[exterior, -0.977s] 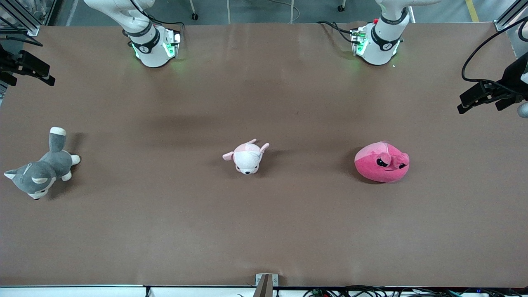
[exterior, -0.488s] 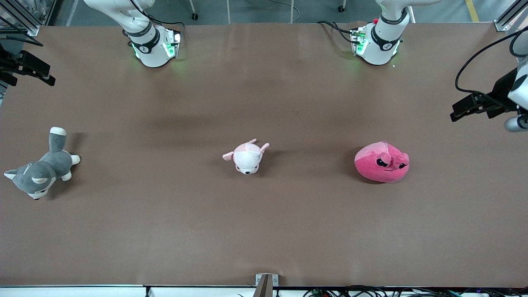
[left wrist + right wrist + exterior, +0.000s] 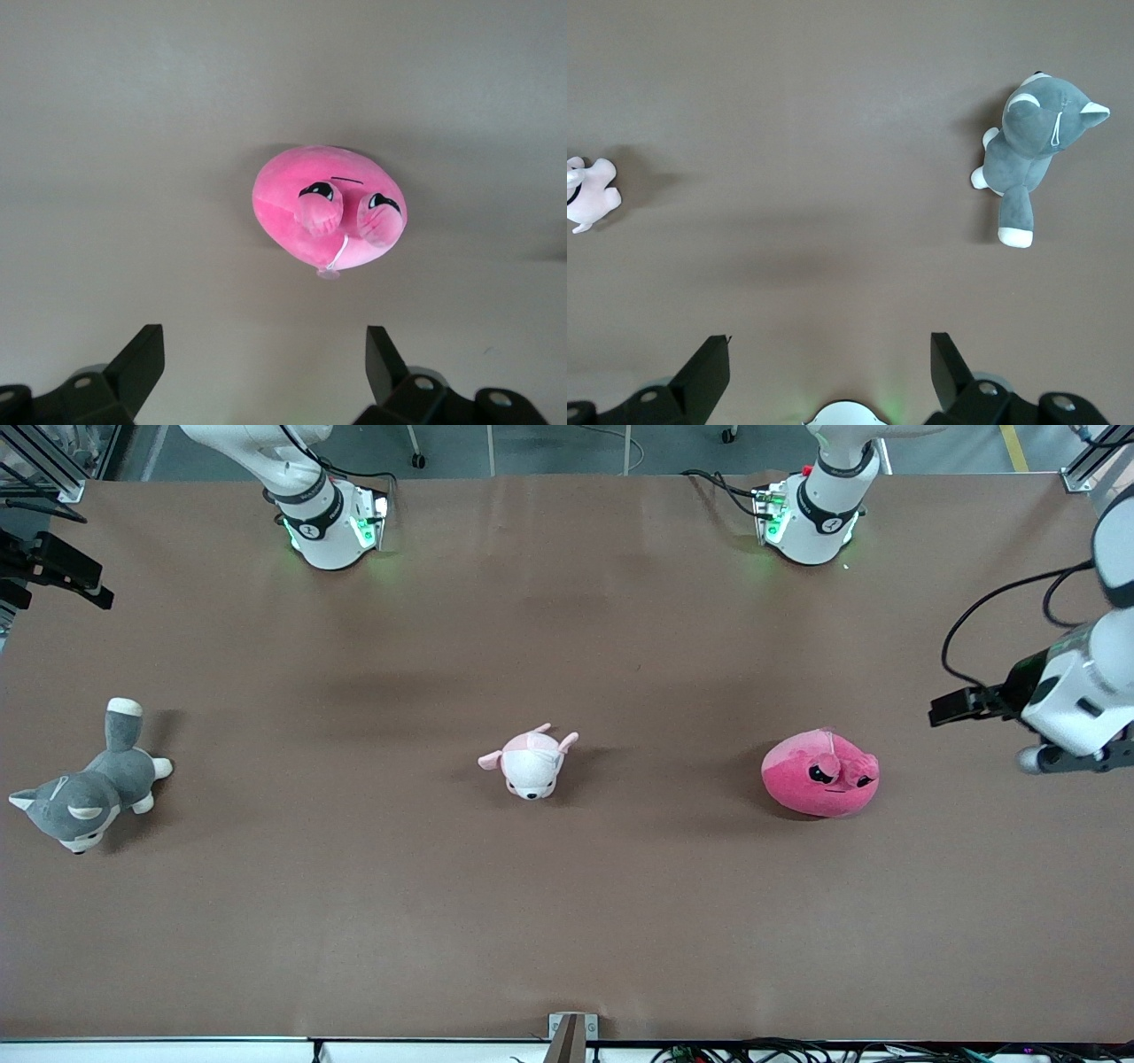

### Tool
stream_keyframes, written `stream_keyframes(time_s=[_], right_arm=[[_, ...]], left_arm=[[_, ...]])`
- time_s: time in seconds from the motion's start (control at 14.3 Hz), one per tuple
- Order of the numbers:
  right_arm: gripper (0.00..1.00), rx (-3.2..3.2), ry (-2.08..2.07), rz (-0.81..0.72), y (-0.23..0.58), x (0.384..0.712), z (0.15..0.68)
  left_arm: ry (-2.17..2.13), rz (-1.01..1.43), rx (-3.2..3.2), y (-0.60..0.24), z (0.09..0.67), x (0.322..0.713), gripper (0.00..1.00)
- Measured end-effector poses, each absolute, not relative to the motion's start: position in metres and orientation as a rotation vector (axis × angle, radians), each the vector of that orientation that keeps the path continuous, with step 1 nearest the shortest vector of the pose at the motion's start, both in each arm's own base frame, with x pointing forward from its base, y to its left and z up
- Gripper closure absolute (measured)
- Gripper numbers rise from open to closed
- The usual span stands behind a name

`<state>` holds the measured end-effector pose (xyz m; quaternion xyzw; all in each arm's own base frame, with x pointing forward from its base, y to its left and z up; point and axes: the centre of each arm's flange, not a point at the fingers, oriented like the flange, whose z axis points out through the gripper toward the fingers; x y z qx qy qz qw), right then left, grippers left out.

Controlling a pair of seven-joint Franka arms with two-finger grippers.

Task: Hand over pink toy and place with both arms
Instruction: 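Lower the open left gripper onto the pink plush's ears, then close the left gripper on the pink plush's ears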

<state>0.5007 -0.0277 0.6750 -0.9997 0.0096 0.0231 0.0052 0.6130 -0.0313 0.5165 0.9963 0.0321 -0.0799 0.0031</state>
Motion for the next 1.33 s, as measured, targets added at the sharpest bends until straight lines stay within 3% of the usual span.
stream_keyframes(time_s=[0.56,1.33], right_arm=[[0.0,-3.131,0.03,0.064,-0.028,0.501,0.676],[0.0,-3.131,0.03,0.062,-0.028,0.501,0.676]], left_arm=[[0.063,-0.391,3.114,-0.049,0.435,0.636,0.0],[0.068,-0.402,3.108,-0.052,0.35,0.647,0.0]])
